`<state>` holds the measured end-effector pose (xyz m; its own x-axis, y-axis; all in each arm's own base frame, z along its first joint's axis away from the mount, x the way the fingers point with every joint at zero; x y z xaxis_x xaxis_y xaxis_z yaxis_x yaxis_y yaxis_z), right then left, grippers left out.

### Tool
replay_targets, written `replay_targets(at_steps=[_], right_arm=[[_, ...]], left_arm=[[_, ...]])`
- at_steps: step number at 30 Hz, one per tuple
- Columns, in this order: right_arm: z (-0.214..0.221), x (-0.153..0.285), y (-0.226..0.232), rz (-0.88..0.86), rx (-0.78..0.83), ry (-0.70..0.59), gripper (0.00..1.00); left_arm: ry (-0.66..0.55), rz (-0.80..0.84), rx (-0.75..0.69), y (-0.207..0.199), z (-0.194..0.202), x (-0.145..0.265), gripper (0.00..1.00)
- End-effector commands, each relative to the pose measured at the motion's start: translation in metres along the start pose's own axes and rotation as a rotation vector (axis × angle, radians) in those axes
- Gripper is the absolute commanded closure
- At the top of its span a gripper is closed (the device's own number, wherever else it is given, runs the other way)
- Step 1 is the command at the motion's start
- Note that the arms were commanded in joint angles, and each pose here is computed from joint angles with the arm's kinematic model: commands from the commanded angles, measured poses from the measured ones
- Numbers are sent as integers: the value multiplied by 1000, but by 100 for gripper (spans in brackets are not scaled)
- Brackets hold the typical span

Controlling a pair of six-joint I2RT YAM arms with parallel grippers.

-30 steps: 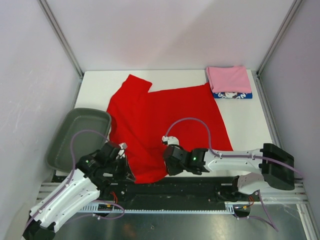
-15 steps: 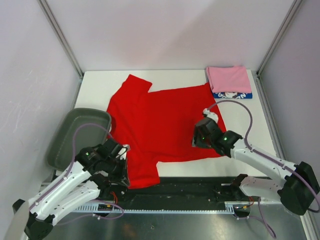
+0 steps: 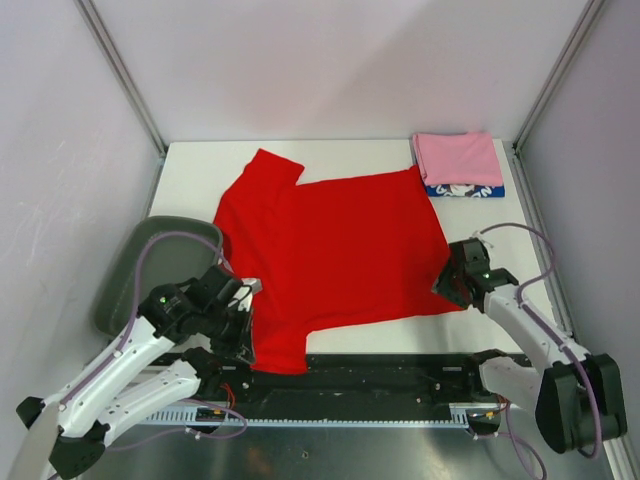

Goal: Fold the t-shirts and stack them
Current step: Grap the side of the flattened tshirt closest away from the robot with both arms

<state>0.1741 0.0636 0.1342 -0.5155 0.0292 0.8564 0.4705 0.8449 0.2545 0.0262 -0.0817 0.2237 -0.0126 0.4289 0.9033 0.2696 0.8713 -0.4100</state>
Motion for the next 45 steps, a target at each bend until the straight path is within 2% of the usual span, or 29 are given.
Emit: replay_targets(at_steps=[1,8,16,45], right_arm=[[-4,10,-13,6,-119,-10,51],[-4,20,-38,120,-313,-5,57],[-9,19,-52,216,-432,-33,61],[-18,-16,-59,208,-450,3,63]], left_arm=[[87,-40,22,6,16,5,100],[61,-24,47,5,14,2,100],[30,1,51,3,14,3,100],[15,-5,47,1,9,4,100]])
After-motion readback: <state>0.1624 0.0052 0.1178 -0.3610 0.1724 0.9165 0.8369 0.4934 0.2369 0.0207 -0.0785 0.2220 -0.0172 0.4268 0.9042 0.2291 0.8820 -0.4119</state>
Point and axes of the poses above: each gripper's point midway between its finger pads, its own x axis back along the fingers, its own y axis along the line the jaws close on, z = x × y, the point moved 10 cm from there along x, back along the fingers, and after that the axes turned 4 degrees about -x, right-handed, at the moved point
